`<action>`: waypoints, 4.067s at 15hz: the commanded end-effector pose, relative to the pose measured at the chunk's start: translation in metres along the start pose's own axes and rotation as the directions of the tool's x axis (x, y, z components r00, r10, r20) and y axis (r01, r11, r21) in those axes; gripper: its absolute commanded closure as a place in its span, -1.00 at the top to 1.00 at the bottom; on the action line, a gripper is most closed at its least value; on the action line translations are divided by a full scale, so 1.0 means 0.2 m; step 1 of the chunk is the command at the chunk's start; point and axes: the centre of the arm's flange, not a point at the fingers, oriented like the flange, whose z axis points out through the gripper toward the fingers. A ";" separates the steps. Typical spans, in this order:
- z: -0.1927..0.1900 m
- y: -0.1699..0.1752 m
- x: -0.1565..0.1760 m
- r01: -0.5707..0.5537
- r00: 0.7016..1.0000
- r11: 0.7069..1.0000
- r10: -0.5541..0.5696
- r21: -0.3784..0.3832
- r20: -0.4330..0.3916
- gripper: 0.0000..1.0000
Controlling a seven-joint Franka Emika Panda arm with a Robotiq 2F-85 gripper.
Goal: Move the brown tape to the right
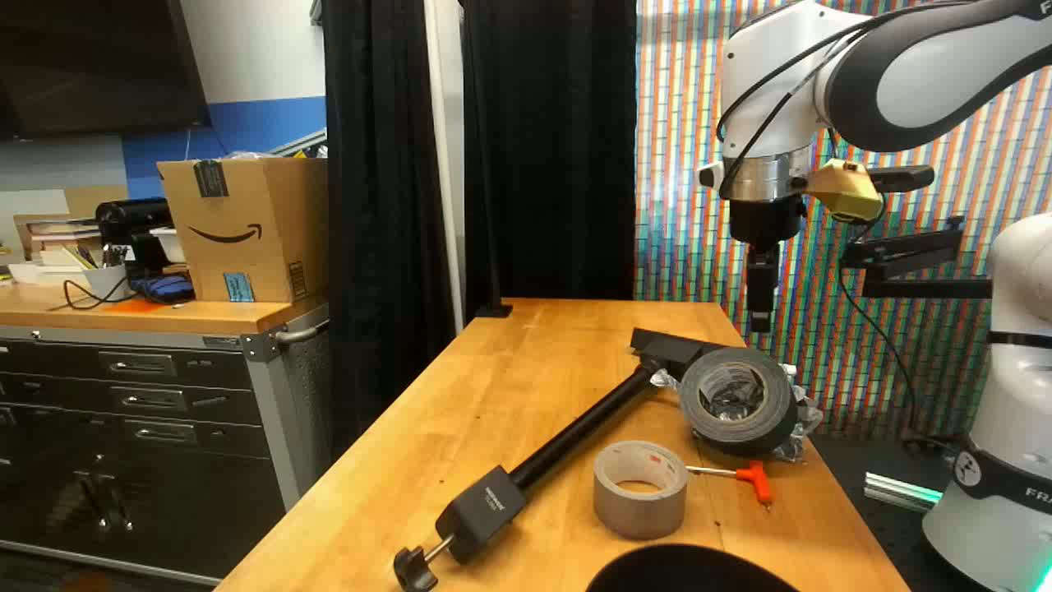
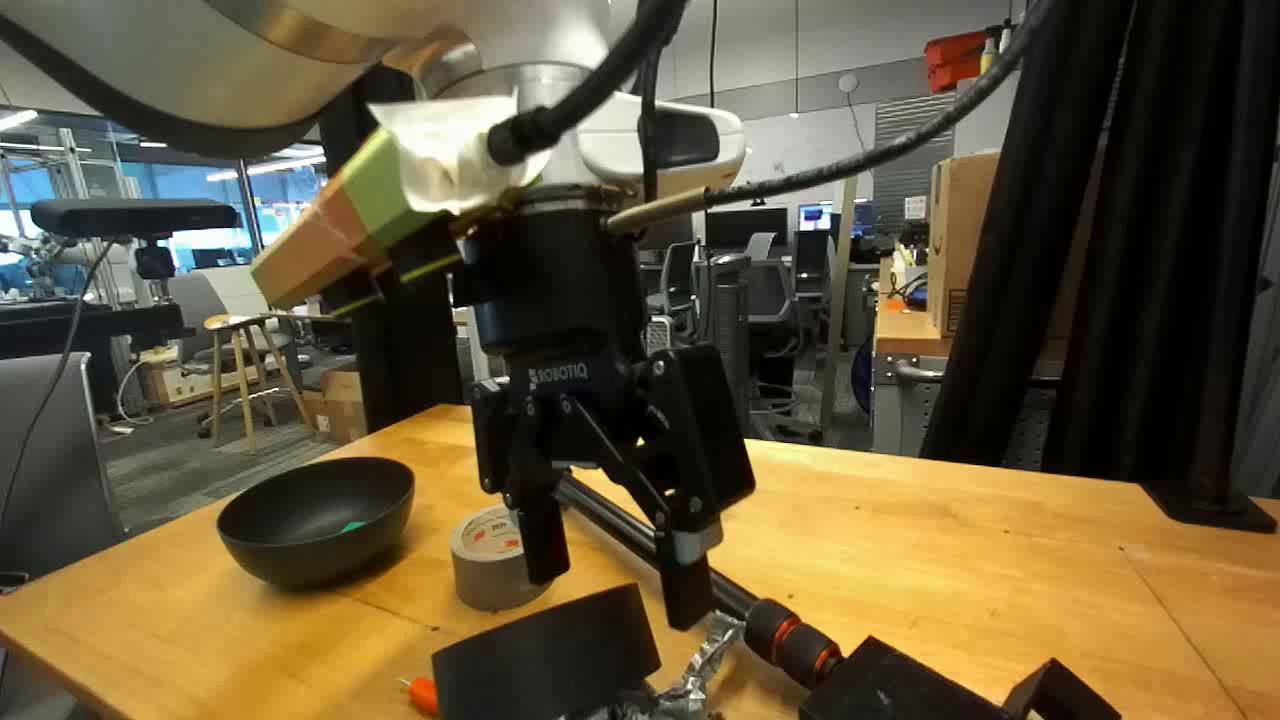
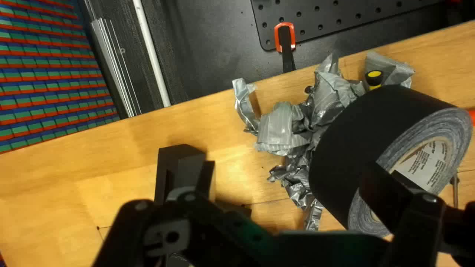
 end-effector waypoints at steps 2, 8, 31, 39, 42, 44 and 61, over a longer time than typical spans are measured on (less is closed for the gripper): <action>0.00 0.00 0.00 0.000 1.000 1.000 0.000 0.000 0.000 1.00; 0.00 0.00 0.00 0.000 1.000 1.000 0.000 0.000 -0.001 1.00; -0.37 -1.00 0.69 0.514 0.837 0.854 -0.520 -0.085 -0.168 1.00; -0.09 -1.02 0.67 0.570 0.813 0.821 -0.569 -0.032 -0.125 1.00; -0.04 -0.97 0.61 0.563 0.821 0.826 -0.563 -0.032 -0.092 1.00; 0.00 -0.96 0.57 0.556 0.828 0.831 -0.556 -0.024 -0.078 1.00; 0.12 -1.09 0.52 0.589 0.806 0.807 -0.590 -0.031 -0.039 1.00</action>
